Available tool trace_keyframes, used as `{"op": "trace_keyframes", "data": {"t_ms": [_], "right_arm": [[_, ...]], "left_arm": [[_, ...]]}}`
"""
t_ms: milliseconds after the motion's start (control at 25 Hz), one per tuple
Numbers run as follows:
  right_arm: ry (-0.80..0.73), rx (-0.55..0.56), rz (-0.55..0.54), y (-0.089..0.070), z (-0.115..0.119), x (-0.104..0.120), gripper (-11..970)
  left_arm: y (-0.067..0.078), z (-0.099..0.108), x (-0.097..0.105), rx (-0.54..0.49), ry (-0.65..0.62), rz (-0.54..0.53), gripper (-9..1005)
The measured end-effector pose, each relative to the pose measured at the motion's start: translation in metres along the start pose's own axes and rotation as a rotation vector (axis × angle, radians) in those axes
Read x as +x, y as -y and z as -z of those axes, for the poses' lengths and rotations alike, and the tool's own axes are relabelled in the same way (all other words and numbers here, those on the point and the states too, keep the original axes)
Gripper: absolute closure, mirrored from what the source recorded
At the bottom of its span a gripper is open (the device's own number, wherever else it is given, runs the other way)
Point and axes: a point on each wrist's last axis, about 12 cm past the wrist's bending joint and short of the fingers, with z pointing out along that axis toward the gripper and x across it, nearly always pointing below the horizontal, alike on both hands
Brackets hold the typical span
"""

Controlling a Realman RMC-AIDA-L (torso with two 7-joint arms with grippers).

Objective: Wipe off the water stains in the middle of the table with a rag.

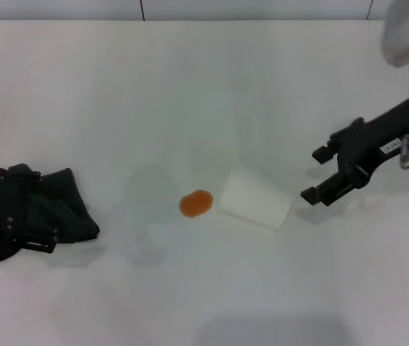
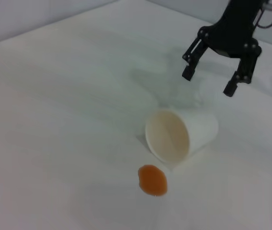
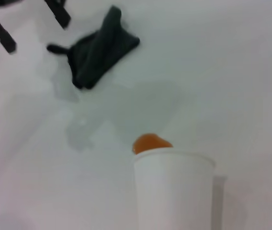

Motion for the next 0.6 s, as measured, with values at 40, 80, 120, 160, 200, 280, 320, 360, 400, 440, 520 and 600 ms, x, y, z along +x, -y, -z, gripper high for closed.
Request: {"op": "trace_keyframes", "data": {"t_ms": [40,80,120,160,200,280,320,360,400,440,520,600], "right_arm": [[-0.023,-0.002,-0.001,0.000,-0.001,-0.005,103],[-0.047,-0.007,-0.004,-0.001,-0.002,-0.009,103],[-0.068,-0.014,-0.006,-0.002,-0.003,-0.013,103],[-0.081,-0.020,-0.007,-0.003,-0.004,-0.016,103],[-0.094,-0.029,-0.011,-0.004,-0.004,-0.019,103],[-0.113,-0.044,-0.025,-0.006,-0.006,-0.026,102],[-0.123,-0.047,-0.031,-0.007,-0.007,-0.029,102],[-0.134,-0.050,-0.041,-0.007,-0.008,-0.031,102],[-0.150,-0.050,-0.048,-0.008,-0.010,-0.034,102],[-0.168,-0.050,-0.054,-0.010,-0.012,-0.036,102],[-0.191,-0.047,-0.059,-0.012,-0.015,-0.040,102],[-0.201,-0.041,-0.065,-0.014,-0.018,-0.045,102]], "left_arm": [[0.000,0.000,0.000,0.001,-0.003,-0.002,121],[0.000,0.000,-0.001,0.003,-0.005,-0.003,121],[0.000,0.000,-0.001,0.004,-0.006,-0.004,121],[0.000,-0.001,-0.002,0.005,-0.007,-0.006,121],[0.000,-0.001,-0.002,0.007,-0.009,-0.008,121],[0.000,-0.002,-0.002,0.009,-0.011,-0.009,121],[0.000,-0.002,-0.002,0.010,-0.012,-0.009,121],[0.000,-0.002,-0.002,0.011,-0.012,-0.009,121],[0.000,-0.002,-0.003,0.012,-0.012,-0.009,121],[0.000,-0.002,-0.003,0.013,-0.012,-0.010,121],[0.000,-0.001,-0.003,0.013,-0.013,-0.011,121],[0.000,-0.001,-0.003,0.012,-0.013,-0.012,121]]}}
